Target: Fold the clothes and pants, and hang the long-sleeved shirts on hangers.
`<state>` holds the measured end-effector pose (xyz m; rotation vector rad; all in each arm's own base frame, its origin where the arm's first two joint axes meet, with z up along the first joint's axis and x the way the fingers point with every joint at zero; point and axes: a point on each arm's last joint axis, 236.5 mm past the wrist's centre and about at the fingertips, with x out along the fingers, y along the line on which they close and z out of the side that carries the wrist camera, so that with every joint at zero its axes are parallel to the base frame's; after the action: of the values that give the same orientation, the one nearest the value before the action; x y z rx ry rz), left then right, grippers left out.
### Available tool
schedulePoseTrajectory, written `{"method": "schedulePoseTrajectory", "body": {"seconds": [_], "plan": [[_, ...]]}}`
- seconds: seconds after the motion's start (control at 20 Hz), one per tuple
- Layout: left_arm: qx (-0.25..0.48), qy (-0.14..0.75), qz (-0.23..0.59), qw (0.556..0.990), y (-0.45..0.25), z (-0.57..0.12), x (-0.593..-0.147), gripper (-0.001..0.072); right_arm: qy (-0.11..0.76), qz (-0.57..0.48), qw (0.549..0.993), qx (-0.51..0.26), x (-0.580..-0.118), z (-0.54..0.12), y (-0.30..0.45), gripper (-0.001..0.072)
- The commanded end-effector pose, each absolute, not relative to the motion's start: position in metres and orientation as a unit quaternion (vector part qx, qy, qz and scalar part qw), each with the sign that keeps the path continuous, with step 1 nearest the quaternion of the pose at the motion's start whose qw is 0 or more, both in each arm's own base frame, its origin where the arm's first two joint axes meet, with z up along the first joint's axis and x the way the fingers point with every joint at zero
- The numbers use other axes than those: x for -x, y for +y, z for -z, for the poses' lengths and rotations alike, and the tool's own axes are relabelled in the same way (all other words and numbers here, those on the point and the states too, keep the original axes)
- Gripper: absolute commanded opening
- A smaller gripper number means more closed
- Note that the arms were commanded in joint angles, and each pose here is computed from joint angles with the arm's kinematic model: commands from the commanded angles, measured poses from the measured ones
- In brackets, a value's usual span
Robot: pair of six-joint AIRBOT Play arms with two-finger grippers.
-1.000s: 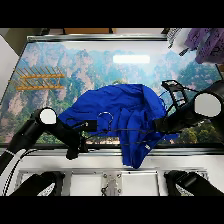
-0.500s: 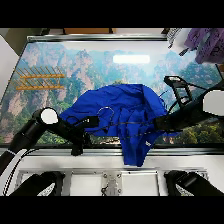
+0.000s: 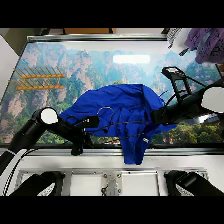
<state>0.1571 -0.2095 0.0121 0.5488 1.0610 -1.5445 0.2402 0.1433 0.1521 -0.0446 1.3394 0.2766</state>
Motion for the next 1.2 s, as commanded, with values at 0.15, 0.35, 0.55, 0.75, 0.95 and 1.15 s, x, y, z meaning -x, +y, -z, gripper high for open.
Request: {"method": "schedulePoseTrajectory", "body": {"seconds": [0.15, 0.35, 0.55, 0.75, 0.95, 1.15], "plan": [[-0.242, 0.436, 0.669, 0.551, -0.217, -0.028, -0.174, 0.0009, 0.576, -0.208, 0.791, -0.01, -0.254, -0.175, 0.187, 0.0011], [-0.206, 0.435, 0.667, 0.568, -0.24, -0.039, -0.202, 0.0008, 0.574, -0.259, 0.776, -0.045, -0.241, -0.191, 0.212, 0.0011], [-0.187, 0.453, 0.654, 0.576, -0.248, -0.044, -0.22, 0.0008, 0.563, -0.224, 0.793, -0.058, -0.244, -0.198, 0.199, 0.001], [-0.186, 0.449, 0.651, 0.583, -0.25, -0.045, -0.223, 0.0008, 0.548, -0.212, 0.806, -0.065, -0.242, -0.207, 0.19, 0.001], [-0.176, 0.455, 0.637, 0.596, -0.248, -0.044, -0.23, 0.0007, 0.564, -0.185, 0.802, -0.074, -0.235, -0.204, 0.182, 0.001], [-0.144, 0.479, 0.606, 0.618, -0.235, -0.044, -0.243, 0.0008, 0.571, -0.134, 0.806, -0.074, -0.227, -0.204, 0.157, 0.001]]}}
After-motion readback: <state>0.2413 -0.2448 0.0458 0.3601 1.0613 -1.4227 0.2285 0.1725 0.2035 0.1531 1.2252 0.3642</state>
